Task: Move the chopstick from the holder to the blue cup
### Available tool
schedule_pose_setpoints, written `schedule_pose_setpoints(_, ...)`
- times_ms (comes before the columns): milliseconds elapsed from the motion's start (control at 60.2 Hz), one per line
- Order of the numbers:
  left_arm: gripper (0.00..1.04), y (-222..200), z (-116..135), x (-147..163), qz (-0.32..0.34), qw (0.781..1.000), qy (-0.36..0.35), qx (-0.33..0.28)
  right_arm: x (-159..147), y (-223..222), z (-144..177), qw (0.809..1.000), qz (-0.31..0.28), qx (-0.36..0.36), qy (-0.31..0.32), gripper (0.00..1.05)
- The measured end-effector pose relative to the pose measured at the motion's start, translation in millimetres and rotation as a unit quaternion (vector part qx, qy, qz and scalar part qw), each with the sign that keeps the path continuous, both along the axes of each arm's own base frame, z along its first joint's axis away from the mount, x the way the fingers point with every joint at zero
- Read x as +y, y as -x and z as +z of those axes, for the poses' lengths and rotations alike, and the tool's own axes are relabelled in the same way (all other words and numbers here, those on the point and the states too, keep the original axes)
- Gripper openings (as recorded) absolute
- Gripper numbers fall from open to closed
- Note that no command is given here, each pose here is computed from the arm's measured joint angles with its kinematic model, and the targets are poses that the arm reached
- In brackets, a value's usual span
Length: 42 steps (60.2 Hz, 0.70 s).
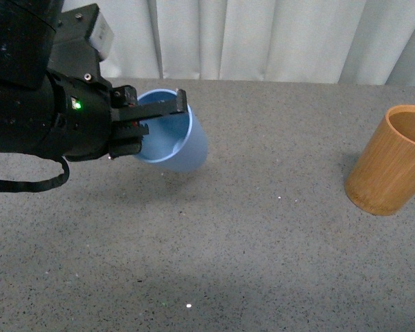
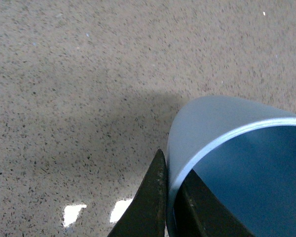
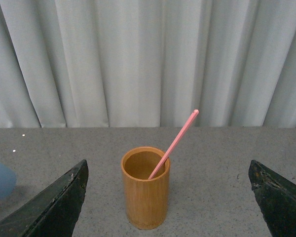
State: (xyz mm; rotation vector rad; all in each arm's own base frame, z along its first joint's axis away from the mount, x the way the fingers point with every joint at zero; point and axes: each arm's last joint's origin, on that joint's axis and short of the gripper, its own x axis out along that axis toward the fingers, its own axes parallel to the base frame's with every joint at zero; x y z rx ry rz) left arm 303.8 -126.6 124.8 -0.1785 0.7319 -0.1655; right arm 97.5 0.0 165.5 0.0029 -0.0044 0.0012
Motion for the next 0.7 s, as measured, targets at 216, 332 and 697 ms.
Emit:
schedule_pose_setpoints(216, 0.04, 6.7, -3.5, -11.0, -0.054, 0.998, -0.043, 0.004, 0.0, 0.0, -0.1, 1.0, 0.0, 0.0, 0.0, 0.95)
schedule_pose_setpoints(332, 0.04, 7.9, -6.4, -12.3, -0.06, 0.997, -0.058, 0.008, 0.0, 0.0, 0.0, 1.0, 0.0, 0.0, 0.0, 0.95)
schedule_pose_setpoints(697, 0.04, 9.4, -15.3, -12.2, -0.068, 0.993, -0.096, 0.021, 0.0, 0.0, -0.2, 1.0, 0.0, 0.0, 0.0, 0.95)
